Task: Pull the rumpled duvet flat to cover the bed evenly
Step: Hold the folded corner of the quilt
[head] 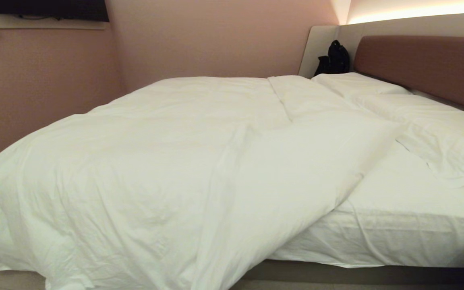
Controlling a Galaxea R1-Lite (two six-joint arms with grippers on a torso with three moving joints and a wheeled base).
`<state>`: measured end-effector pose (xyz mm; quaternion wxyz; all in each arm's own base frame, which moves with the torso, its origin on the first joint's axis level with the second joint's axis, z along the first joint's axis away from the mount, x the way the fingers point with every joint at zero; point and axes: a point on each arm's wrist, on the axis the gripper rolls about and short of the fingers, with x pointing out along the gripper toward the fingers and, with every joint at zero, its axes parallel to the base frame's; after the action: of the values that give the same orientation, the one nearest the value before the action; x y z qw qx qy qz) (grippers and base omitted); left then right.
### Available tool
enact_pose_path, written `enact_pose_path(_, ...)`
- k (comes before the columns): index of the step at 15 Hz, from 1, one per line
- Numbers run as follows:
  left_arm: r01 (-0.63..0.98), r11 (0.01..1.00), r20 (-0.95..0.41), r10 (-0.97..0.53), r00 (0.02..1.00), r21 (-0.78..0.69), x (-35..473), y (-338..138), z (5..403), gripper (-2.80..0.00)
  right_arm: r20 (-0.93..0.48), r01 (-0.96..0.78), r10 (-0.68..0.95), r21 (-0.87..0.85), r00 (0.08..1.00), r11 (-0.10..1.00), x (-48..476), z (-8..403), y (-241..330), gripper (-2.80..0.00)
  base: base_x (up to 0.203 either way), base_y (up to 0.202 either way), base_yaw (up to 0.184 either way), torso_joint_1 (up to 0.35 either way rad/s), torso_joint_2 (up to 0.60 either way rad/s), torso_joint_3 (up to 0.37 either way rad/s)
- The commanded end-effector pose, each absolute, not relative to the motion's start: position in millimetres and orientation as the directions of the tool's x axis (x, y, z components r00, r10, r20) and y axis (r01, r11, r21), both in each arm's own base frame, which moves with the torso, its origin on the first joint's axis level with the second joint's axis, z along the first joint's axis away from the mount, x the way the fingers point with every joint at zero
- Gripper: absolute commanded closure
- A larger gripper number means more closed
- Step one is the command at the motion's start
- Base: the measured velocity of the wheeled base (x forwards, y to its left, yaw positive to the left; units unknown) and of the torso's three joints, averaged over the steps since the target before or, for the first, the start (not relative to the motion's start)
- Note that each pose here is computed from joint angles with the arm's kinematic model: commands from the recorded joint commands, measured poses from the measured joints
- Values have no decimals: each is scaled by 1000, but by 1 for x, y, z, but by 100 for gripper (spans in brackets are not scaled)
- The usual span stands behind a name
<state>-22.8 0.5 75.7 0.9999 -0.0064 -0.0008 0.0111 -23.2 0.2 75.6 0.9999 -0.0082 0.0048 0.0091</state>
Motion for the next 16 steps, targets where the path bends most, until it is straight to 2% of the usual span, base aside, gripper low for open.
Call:
enact_pose_path(1,-23,1000,3,23,1000,-14,-23,1,76,0,-11,-20,20,-17,1000,1000,-23,76,0,0,0,0,0,0,0,0)
enact_pose_path(6,-23,1000,2,23,1000,-17,-23,1,76,0,-11,-20,20,-17,1000,1000,-23,76,0,0,1,-19,3,0,1,1)
enact_pose_path(13,-23,1000,2,23,1000,-20,-23,1,76,0,-11,-20,20,-17,1000,1000,-23,76,0,0,0,-188,2,3,3,4)
enact_pose_path(16,-23,1000,2,23,1000,-22,-23,1,76,0,-11,-20,20,-17,1000,1000,-23,76,0,0,0,-77,3,-1,1,2)
